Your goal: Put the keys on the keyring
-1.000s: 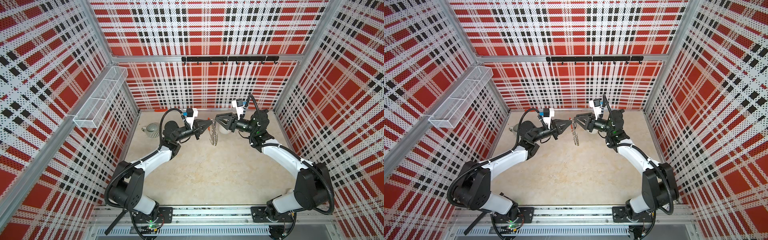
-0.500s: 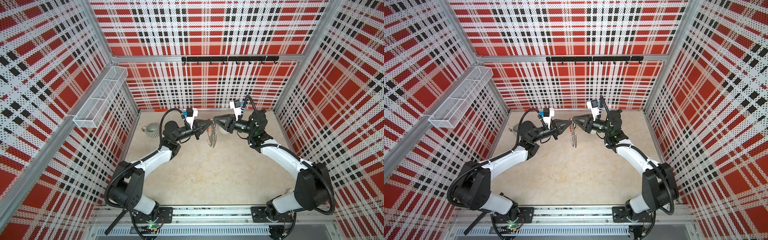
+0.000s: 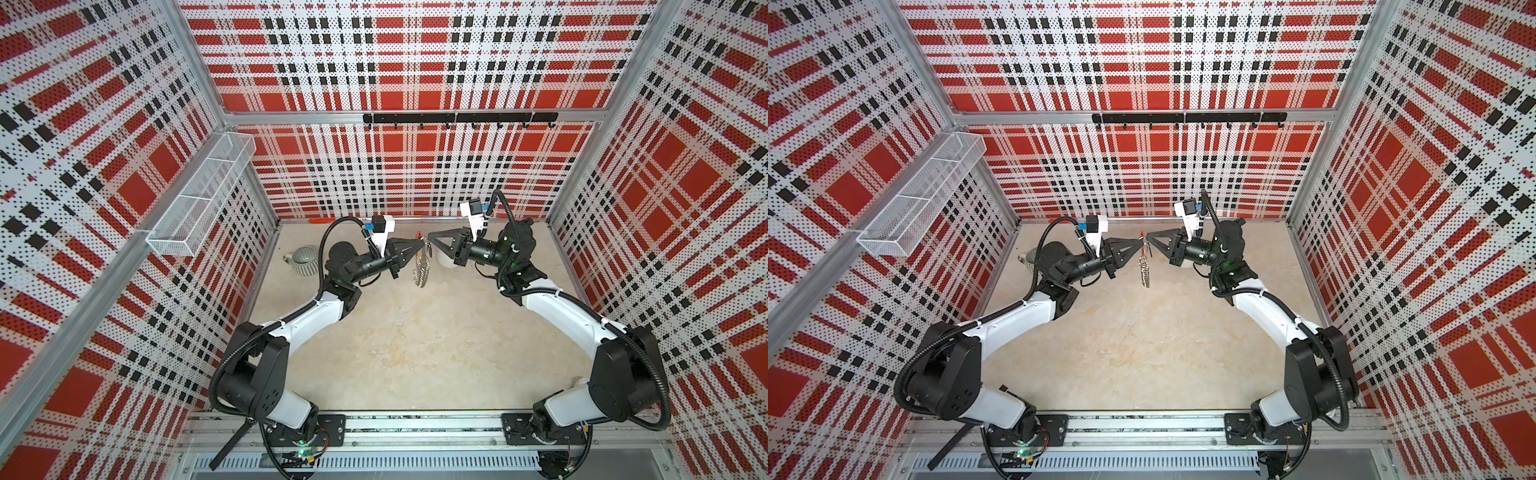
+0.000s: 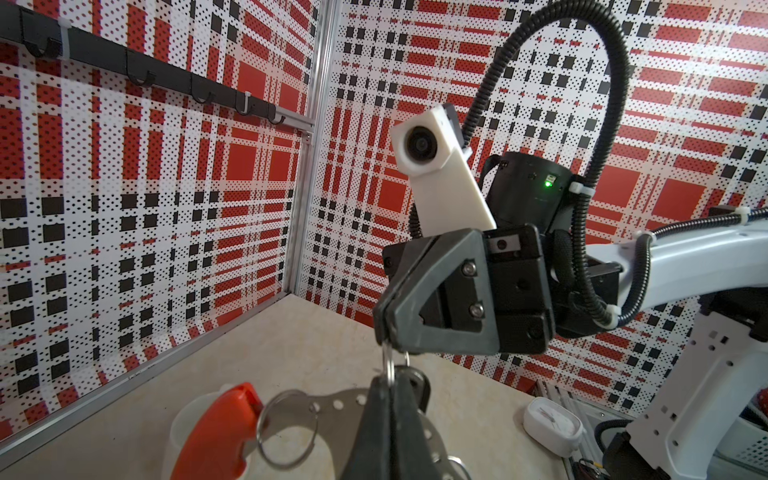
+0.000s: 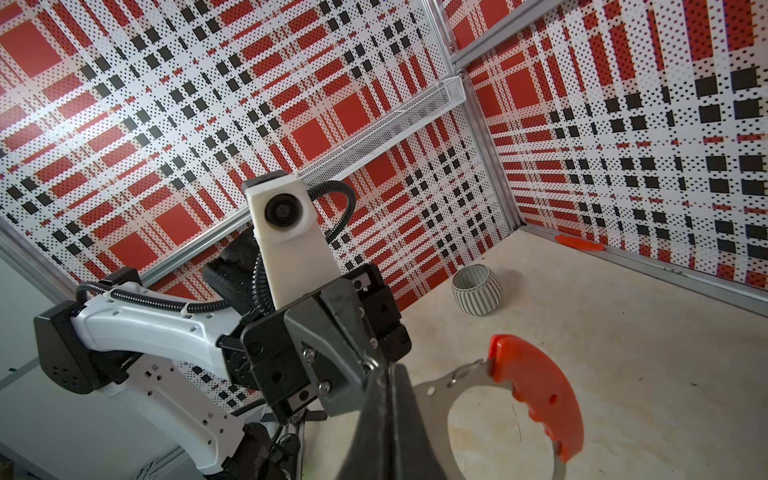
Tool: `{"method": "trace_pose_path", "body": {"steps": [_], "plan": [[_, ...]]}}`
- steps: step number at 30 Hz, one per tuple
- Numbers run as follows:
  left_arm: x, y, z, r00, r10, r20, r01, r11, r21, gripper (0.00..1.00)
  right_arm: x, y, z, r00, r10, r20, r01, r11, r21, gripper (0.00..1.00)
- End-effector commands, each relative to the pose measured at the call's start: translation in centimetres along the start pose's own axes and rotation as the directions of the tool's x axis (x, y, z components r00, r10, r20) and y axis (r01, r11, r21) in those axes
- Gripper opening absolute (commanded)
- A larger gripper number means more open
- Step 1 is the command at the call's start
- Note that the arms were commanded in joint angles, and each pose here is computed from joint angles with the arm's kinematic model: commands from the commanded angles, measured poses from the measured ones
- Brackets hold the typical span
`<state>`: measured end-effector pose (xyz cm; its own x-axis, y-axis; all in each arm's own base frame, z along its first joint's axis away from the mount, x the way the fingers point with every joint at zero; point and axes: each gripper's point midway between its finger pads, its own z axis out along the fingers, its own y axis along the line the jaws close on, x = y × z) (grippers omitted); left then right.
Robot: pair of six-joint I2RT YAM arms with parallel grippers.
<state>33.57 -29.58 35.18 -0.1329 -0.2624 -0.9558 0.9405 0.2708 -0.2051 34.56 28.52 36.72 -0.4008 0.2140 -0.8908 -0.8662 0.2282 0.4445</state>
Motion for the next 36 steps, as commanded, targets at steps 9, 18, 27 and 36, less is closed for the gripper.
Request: {"method": "trace_pose_path", "body": {"steps": [9,18,27,36], "plan": [[-1.7,-1.0,-0.1,0.989,0.131,0.066,-0.131,0.991,0.0,0.0,-0.1,-0.7,-0.3,1.0,0.019,-0.001,-0.019,0.996,0.082,0.0],[-1.9,-1.8,0.1,0.974,0.207,0.097,-0.208,0.978,0.001,0.0,1.1,-1.8,-0.1,0.997,0.077,-0.031,-0.073,0.991,0.11,0.0],[-1.6,-1.8,0.3,0.979,0.182,0.095,-0.185,0.983,0.015,0.0,-0.6,-1.1,-0.7,0.999,-0.033,-0.022,0.036,0.986,0.162,0.46],[-1.2,-2.2,0.2,0.984,0.159,0.084,-0.163,0.986,0.043,0.0,-1.9,0.6,-1.4,0.991,-0.134,-0.013,0.135,0.979,0.15,0.51]]}}
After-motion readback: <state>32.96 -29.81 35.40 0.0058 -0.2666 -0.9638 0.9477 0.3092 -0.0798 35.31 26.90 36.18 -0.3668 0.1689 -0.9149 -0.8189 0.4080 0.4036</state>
